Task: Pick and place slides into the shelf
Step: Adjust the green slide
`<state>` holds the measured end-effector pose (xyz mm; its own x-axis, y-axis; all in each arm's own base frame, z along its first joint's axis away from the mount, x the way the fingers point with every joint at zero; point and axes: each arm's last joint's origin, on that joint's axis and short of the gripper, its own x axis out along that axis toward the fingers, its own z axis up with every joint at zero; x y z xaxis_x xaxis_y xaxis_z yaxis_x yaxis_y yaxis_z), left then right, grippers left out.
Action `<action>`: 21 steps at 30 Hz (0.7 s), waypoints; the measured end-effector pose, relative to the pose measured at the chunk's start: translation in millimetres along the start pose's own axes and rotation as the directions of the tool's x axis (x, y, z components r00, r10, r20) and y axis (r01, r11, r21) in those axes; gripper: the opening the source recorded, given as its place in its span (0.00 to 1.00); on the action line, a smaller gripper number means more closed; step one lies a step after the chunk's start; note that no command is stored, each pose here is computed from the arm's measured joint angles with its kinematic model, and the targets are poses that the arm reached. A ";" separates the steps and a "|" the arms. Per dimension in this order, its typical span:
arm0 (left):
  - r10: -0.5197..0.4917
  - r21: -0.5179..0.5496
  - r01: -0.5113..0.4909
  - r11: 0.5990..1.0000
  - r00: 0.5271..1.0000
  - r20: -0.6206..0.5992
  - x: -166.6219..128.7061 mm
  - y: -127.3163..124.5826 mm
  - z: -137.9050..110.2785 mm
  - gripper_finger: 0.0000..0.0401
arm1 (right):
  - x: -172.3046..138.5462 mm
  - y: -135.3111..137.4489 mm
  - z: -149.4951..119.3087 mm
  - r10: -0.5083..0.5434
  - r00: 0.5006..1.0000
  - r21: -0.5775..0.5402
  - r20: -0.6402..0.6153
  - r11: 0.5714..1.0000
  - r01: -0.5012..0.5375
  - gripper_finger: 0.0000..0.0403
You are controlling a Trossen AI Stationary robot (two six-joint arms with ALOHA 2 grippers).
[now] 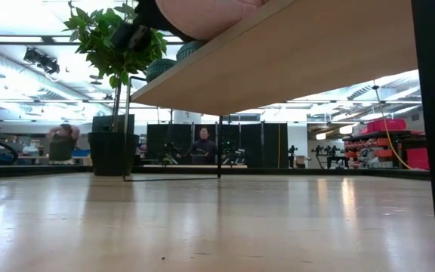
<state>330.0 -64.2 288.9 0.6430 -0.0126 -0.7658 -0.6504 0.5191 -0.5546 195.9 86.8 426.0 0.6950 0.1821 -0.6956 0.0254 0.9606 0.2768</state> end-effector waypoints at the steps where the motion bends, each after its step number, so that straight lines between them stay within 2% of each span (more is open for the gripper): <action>1: 0.013 0.000 -0.013 1.000 1.000 0.005 0.4 1.1 0.4 0.00 | 0.0 0.0 0.0 0.000 1.000 0.000 0.000 1.000 0.000 0.01; 6: 0.067 0.000 -0.067 0.998 0.998 0.004 -0.6 6.9 1.4 0.00 | 0.0 0.0 0.0 0.000 1.000 0.000 0.000 1.000 0.000 0.01; 21: 0.113 0.012 -0.113 0.993 0.993 0.040 -4.9 7.2 3.2 0.00 | 0.1 0.1 0.0 0.001 1.000 0.001 -0.002 1.000 -0.001 0.01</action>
<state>323.5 -57.7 289.7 0.5813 0.0806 -0.8097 -0.7143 0.5271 -0.4604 196.0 86.9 425.9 0.6938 0.1836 -0.6963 0.0253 0.9601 0.2784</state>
